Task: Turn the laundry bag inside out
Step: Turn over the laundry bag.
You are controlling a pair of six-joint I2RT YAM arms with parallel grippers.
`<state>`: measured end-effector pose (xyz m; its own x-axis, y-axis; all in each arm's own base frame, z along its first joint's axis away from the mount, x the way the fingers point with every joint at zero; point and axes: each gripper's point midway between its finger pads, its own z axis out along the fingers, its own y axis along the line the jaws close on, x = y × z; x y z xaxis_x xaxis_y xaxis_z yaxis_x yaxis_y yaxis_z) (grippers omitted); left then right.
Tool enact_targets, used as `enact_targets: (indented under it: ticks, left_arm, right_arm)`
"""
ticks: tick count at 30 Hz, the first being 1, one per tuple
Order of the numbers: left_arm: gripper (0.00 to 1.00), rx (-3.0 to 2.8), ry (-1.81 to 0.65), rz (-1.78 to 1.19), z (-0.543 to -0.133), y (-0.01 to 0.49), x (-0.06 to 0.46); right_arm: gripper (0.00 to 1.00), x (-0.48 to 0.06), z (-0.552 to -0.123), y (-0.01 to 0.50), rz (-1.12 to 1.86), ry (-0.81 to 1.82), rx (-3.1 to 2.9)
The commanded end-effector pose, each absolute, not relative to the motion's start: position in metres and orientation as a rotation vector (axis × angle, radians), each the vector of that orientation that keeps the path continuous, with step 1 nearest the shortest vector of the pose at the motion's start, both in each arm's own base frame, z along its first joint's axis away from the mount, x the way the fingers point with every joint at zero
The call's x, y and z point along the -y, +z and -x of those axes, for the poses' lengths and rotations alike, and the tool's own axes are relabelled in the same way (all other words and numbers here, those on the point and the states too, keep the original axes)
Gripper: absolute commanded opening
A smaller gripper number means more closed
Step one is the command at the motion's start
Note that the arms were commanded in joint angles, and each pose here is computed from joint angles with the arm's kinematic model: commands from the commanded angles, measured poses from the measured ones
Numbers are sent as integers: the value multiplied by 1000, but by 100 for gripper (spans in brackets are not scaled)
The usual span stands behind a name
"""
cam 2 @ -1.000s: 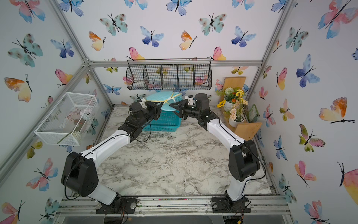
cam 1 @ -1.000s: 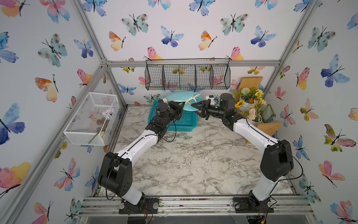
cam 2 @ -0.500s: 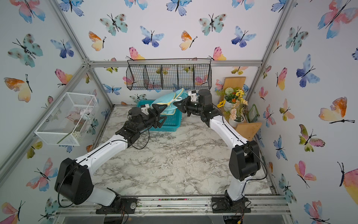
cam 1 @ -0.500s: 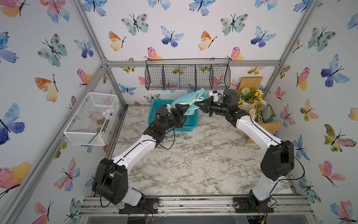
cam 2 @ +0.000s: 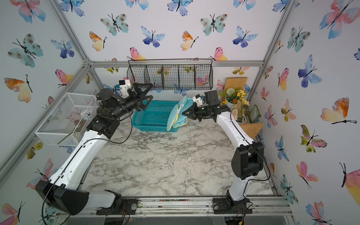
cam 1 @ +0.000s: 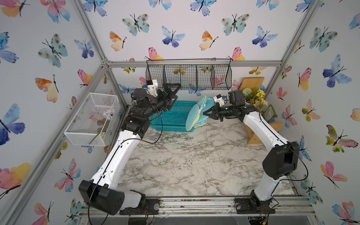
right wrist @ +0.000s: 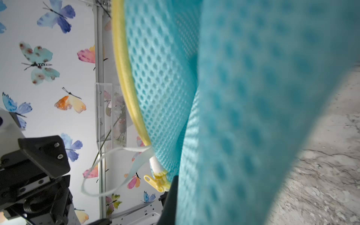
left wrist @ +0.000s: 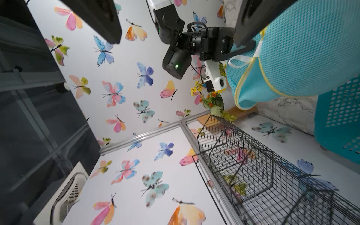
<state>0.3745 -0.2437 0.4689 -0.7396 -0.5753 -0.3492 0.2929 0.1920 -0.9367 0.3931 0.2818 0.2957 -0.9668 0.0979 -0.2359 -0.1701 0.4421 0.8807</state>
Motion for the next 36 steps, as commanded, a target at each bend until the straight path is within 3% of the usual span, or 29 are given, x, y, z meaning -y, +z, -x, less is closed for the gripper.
enact_targets:
  ticks: [1,10,18,21,25,27,32,36]
  left_arm:
    - [95,-2051,-1591,67,-370,412,295]
    - [89,-2210,-1475,-159,-365,377,337]
    - [51,-2312,-1390,-210,-358,346,339]
    - [55,-2377,-1329,-239,-354,331,340]
    - [78,-2432,-1196,-230,-358,315,330]
    - [82,-2435,-1145,-223,-361,315,326]
    - [81,-2435,-1073,-215,-369,311,325]
    - [68,-2452,-1013,-199,-376,299,322]
  right_arm:
    - [3,-290,-373,310,244,1637,-2426]
    - [3,-292,-365,327,340,1663,-2423]
    - [3,-292,-364,335,365,1667,-2415]
    - [3,-293,-364,340,371,1674,-2403]
    - [3,-293,-364,348,386,1674,-2393]
    - [3,-293,-363,349,391,1674,-2393]
    - [3,-293,-357,355,412,1700,-2381]
    - [3,-293,-351,364,440,1726,-2353]
